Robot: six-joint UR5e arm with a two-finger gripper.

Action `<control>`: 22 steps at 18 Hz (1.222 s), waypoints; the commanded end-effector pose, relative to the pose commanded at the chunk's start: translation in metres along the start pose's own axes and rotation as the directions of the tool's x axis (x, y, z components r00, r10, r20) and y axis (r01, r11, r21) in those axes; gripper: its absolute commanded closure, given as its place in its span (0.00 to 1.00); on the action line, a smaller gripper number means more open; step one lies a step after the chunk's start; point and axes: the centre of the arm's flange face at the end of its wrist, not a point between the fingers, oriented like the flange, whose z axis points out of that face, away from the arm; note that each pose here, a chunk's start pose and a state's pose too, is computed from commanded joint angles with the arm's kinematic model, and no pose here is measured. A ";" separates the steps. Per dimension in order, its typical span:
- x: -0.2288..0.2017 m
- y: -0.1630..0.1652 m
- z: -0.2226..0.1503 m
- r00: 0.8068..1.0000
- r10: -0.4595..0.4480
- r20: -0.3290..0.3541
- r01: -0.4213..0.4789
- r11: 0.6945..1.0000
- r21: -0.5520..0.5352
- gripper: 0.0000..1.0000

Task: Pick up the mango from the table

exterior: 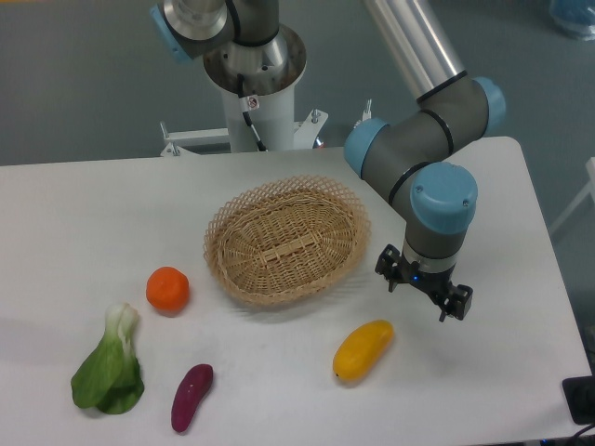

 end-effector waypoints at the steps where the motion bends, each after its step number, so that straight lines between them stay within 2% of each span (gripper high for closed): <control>1: 0.000 0.000 0.001 1.000 0.000 -0.001 0.000 1.000 0.000 0.00; 7: 0.003 -0.002 0.002 1.000 -0.018 -0.009 0.018 0.999 0.026 0.00; 10: 0.004 -0.005 -0.003 0.991 -0.129 -0.043 0.133 0.987 0.095 0.00; 16: 0.015 -0.027 0.003 0.993 -0.104 -0.052 0.110 0.988 0.108 0.00; 19: 0.028 -0.048 0.010 0.993 -0.082 -0.085 0.094 0.985 0.142 0.00; 22: 0.034 -0.062 0.018 0.989 -0.101 -0.112 0.118 0.981 0.154 0.00</control>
